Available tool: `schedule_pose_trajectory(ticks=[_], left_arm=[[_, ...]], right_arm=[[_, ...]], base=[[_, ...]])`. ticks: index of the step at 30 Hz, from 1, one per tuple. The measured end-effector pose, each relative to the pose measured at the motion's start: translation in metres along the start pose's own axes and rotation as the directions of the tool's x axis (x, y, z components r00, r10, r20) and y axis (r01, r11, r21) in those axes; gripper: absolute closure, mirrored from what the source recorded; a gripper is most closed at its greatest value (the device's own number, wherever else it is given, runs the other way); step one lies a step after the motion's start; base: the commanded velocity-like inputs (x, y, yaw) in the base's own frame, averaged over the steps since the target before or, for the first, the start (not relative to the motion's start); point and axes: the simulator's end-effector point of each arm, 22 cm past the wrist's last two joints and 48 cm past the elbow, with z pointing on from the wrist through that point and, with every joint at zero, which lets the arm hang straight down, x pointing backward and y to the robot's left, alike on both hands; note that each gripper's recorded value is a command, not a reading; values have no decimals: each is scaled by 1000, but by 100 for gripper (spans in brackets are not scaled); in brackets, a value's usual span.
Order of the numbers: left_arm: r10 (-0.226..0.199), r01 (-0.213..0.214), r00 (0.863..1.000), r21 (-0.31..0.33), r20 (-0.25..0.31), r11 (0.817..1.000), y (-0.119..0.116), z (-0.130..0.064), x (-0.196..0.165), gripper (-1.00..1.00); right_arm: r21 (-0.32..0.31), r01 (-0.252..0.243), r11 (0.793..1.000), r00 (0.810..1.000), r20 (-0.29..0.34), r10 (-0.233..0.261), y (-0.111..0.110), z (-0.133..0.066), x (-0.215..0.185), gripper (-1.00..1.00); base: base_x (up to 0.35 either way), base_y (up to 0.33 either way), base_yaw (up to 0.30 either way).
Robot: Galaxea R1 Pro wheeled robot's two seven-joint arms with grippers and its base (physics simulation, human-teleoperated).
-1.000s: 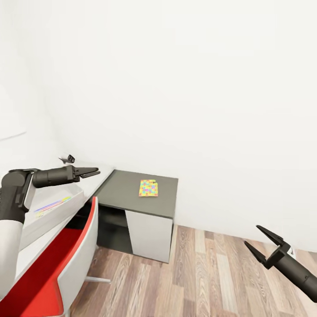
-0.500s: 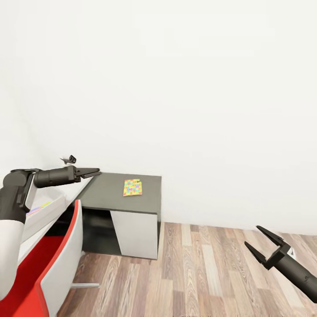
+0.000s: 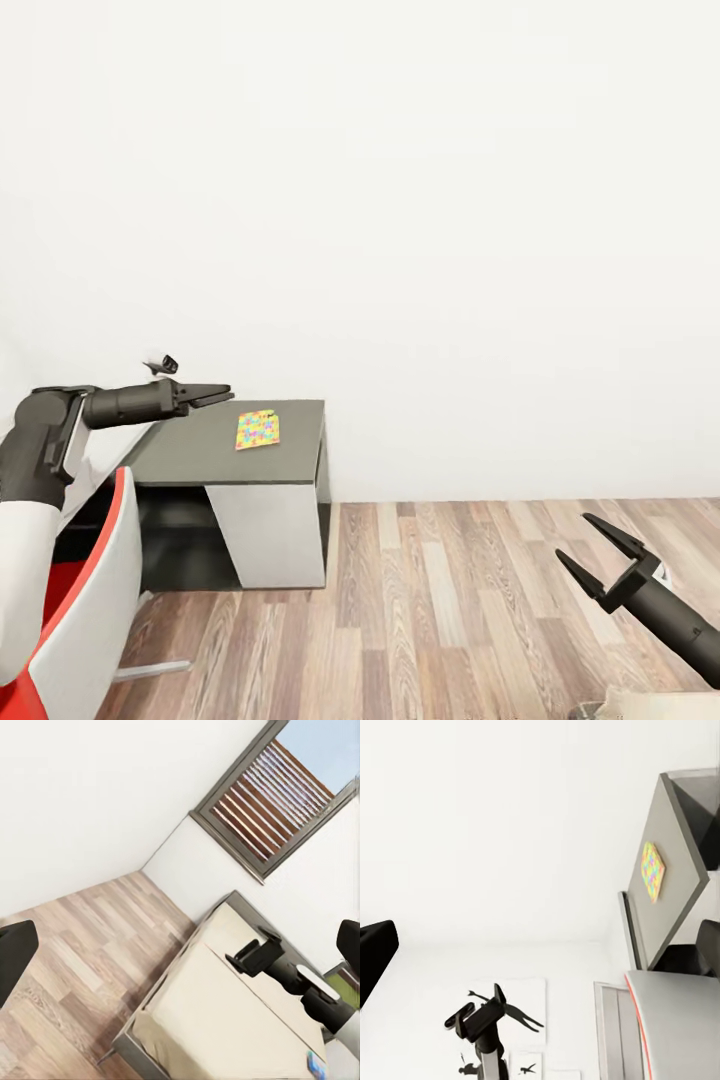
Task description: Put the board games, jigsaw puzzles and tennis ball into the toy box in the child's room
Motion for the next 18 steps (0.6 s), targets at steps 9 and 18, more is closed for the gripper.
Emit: schedule_pose_trajectory(ticks=[9,18], left_arm=[[-33,33,999,21,-14,999,1,12,24,-100],[-56,59,997,50,-54,997,2,32,62,-100]], right_arm=[[-10,4,1000,1000,0,-4,4,-1,0,-100],[-11,12,1000,1000,-1,-12,7,-1,0,-100]], base=[[-48,-111,-252],[-5,-91,-252]])
